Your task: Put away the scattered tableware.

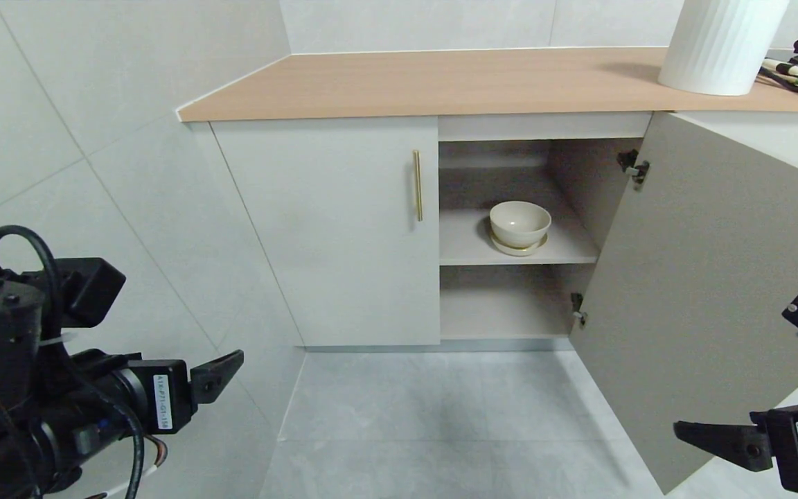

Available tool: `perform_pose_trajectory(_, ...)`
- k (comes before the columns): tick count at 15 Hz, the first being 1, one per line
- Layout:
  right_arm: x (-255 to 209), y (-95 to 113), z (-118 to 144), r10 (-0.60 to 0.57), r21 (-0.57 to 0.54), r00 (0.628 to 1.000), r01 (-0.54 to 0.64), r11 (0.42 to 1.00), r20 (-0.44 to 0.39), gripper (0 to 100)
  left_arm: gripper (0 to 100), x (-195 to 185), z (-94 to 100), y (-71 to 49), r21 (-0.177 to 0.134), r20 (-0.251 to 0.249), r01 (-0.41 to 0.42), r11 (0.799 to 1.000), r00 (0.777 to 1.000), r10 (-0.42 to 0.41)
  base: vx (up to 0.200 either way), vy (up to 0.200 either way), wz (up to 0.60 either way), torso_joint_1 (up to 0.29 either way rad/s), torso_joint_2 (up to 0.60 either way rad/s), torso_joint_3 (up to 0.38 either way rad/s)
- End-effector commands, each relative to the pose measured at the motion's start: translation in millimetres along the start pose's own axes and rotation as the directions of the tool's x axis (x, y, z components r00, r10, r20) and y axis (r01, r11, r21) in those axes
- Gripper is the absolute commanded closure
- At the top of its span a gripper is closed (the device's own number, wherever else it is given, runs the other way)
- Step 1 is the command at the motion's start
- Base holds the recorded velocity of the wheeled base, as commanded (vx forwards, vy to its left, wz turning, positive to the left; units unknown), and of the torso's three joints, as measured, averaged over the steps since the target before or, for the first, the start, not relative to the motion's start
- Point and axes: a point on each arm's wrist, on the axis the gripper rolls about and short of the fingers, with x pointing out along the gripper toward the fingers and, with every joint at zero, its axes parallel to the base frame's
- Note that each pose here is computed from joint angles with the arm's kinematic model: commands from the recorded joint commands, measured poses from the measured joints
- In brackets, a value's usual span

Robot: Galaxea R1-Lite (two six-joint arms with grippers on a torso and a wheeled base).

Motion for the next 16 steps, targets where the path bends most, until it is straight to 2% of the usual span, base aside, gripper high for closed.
perform_pose_trajectory(1,-1.5,-1.1,-0.7,-0.020,-0.002,1.000,0.020,1.000,-0.013,0,0,1.0,-0.6,-0.7,0.003,-0.004,0.000,1.000,1.000,0.000,0.000,-0.200,0.00,-0.007,0.00,0.007)
perform_pose_trajectory(5,-0.8,-2.2,-3.2,-0.047,-0.012,0.997,0.047,0.999,-0.060,0,0,2.5,-1.0,-1.0,0.006,-0.010,-0.003,1.000,1.000,0.003,0.000,-0.200,0.00,0.008,0.01,0.000)
perform_pose_trajectory(8,-10.5,-4.0,-4.5,-0.072,-0.033,0.990,0.069,0.997,-0.124,0,0,2.4,-1.1,-1.3,0.007,-0.010,-0.001,1.000,1.000,0.001,0.000,-0.200,0.00,-0.001,0.00,0.002)
perform_pose_trajectory(12,-11.3,-10.9,-0.2,-0.153,-0.011,0.983,0.153,0.988,-0.102,0,0,2.5,-1.0,-1.0,0.006,-0.010,-0.003,1.000,1.000,0.003,0.000,-0.200,0.00,0.005,0.00,0.001)
perform_pose_trajectory(14,-11.2,-28.2,11.5,-0.248,0.053,0.965,0.253,0.966,-0.082,0,0,2.5,-1.0,-1.0,0.005,-0.010,-0.003,1.000,1.000,0.003,0.000,-0.200,0.00,0.005,0.00,0.000)
perform_pose_trajectory(16,-11.0,-47.0,22.9,-0.338,0.122,0.938,0.345,0.931,-0.077,0,0,2.0,-0.9,-1.1,0.005,-0.009,0.001,1.000,1.000,-0.001,0.000,0.000,0.00,0.000,0.00,0.000)
